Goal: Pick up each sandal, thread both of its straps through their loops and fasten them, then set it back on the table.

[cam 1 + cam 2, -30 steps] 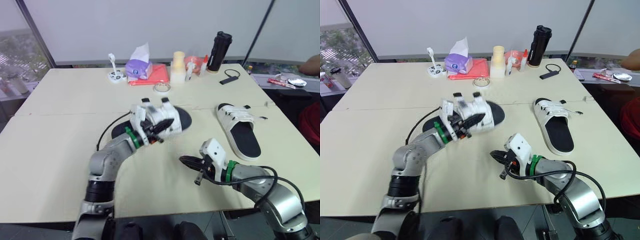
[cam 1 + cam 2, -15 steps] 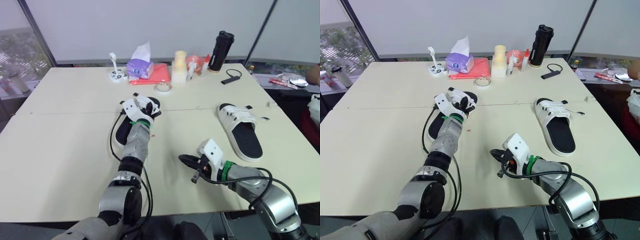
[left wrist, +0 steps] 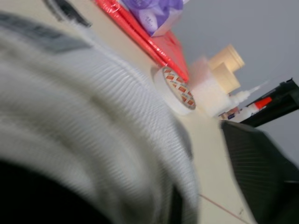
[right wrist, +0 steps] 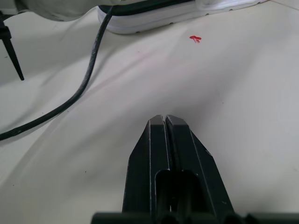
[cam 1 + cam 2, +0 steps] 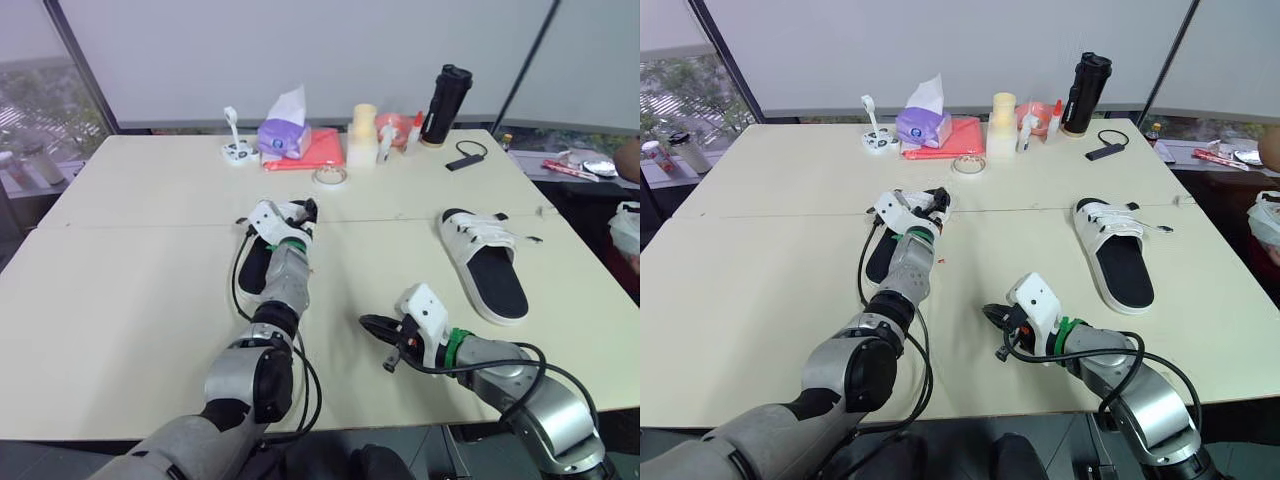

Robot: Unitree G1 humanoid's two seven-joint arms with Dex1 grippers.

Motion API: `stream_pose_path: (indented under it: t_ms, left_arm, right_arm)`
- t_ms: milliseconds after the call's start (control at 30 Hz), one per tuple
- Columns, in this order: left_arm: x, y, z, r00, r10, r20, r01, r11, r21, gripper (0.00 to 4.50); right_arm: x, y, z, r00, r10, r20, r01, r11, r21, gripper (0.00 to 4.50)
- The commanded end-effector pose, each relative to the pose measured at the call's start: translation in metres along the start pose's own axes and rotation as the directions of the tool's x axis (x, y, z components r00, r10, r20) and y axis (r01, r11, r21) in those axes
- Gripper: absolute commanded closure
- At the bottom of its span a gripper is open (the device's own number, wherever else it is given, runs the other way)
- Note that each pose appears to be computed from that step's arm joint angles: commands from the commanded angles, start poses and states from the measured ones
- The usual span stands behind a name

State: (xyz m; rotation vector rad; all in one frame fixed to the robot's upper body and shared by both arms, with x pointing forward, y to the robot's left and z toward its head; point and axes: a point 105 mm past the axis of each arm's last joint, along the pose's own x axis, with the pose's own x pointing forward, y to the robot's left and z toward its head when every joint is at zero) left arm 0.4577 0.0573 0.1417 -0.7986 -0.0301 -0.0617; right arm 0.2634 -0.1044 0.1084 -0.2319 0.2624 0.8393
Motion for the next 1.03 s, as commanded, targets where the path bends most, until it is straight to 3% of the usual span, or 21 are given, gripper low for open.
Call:
stream_pose_path:
  t_ms: [33, 233, 467, 733, 867, 967, 1033]
  left_arm:
    - [-0.007, 0.006, -0.009, 0.998, -0.018, -0.054, 0.019, 1.0, 0.017, 0.06]
    - [-0.053, 0.016, 0.0, 0.969, -0.144, -0.201, 0.187, 0.958, 0.218, 0.06]
    - [-0.125, 0.041, 0.021, 0.889, -0.202, -0.41, 0.391, 0.8, 0.455, 0.06]
    - [-0.182, 0.046, 0.033, 0.727, -0.297, -0.619, 0.643, 0.609, 0.463, 0.06]
    - [-0.198, 0.055, 0.038, 0.682, -0.293, -0.67, 0.676, 0.602, 0.425, 0.06]
    - [-0.215, 0.06, 0.032, 0.606, -0.31, -0.733, 0.728, 0.587, 0.353, 0.06]
    - [-0.216, 0.064, 0.032, 0.614, -0.312, -0.725, 0.709, 0.622, 0.333, 0.06]
  right_arm:
    - [0.001, 0.0, 0.003, 1.0, 0.004, 0.02, -0.003, 1.0, -0.021, 4.5]
    - [-0.002, -0.011, -0.001, 0.999, -0.026, 0.027, 0.026, 1.0, -0.002, 4.5]
    - [-0.013, -0.03, -0.002, 0.996, -0.071, 0.059, 0.066, 0.995, 0.073, 4.5]
    - [-0.04, -0.051, -0.008, 0.991, -0.116, 0.072, 0.103, 0.98, 0.168, 4.5]
    - [-0.051, -0.056, -0.014, 0.99, -0.126, 0.057, 0.114, 0.977, 0.18, 4.5]
    - [-0.056, -0.057, -0.025, 0.99, -0.138, 0.027, 0.13, 0.974, 0.183, 4.5]
    - [-0.054, -0.054, -0.03, 0.989, -0.143, 0.022, 0.137, 0.973, 0.186, 4.5]
